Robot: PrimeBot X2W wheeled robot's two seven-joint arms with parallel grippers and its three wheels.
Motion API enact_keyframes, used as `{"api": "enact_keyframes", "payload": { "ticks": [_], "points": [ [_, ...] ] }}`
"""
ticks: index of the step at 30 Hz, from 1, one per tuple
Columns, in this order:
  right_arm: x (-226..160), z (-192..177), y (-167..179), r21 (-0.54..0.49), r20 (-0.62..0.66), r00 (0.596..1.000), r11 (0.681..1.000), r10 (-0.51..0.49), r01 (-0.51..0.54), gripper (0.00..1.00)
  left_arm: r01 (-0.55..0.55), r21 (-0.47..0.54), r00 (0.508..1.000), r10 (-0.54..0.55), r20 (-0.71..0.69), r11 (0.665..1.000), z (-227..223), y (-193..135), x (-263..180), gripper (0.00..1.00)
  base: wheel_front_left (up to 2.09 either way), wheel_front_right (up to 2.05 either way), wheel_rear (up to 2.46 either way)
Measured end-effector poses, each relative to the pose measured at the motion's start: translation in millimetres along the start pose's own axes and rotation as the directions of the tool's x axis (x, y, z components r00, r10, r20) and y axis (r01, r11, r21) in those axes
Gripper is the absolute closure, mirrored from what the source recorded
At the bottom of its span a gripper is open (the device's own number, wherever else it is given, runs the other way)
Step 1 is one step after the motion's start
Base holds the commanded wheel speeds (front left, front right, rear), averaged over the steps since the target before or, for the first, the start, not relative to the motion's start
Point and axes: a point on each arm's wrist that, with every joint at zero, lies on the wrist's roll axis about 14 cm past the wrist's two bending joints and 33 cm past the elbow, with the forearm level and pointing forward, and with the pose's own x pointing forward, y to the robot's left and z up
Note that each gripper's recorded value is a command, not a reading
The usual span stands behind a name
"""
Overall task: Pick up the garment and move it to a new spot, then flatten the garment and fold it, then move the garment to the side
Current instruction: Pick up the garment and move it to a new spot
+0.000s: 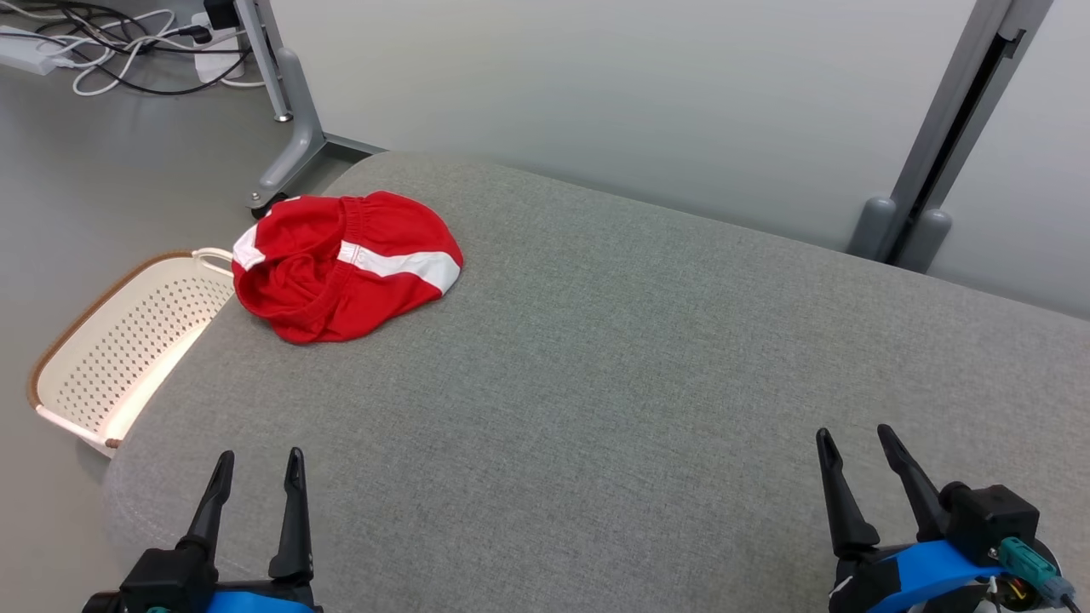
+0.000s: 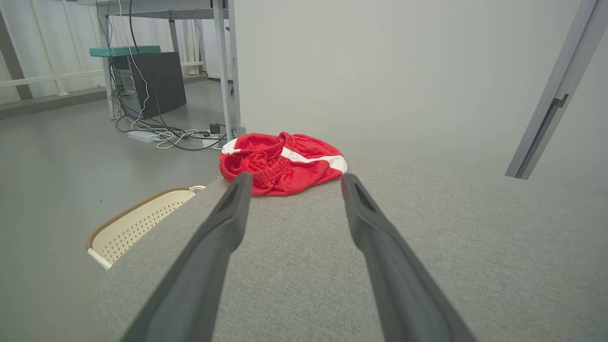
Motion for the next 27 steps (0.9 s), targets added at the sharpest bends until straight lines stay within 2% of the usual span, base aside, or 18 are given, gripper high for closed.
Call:
{"api": "enact_keyframes", "payload": {
  "ticks": [11,16,20,23,27],
  "points": [
    [4,-5,4,0.009,-0.014,1.000,1.000,0.015,-0.015,0.00,-0.037,0.005,0.999,0.037,-0.006,0.999,2,10,0,0.00,0.00,0.00,0.00],
    [5,-8,0,0.016,-0.023,1.000,1.000,0.005,-0.005,0.00,-0.053,-0.046,0.999,0.053,0.004,0.998,13,13,9,0.00,0.00,0.00,0.00],
    [8,-14,-3,0.026,-0.040,0.999,1.000,0.004,-0.002,0.00,-0.028,-0.016,0.999,0.028,0.026,0.999,44,25,39,0.00,0.00,0.00,0.00],
    [14,-16,-3,0.022,-0.042,0.999,1.000,0.008,-0.007,0.00,0.003,-0.079,1.000,-0.004,-0.011,0.997,58,24,67,0.00,0.00,0.00,0.00],
    [22,-24,-10,0.031,-0.059,0.998,1.000,0.001,0.001,0.00,0.040,0.018,0.991,-0.037,-0.131,0.999,63,33,111,0.00,0.00,0.00,0.00]
  ]
}}
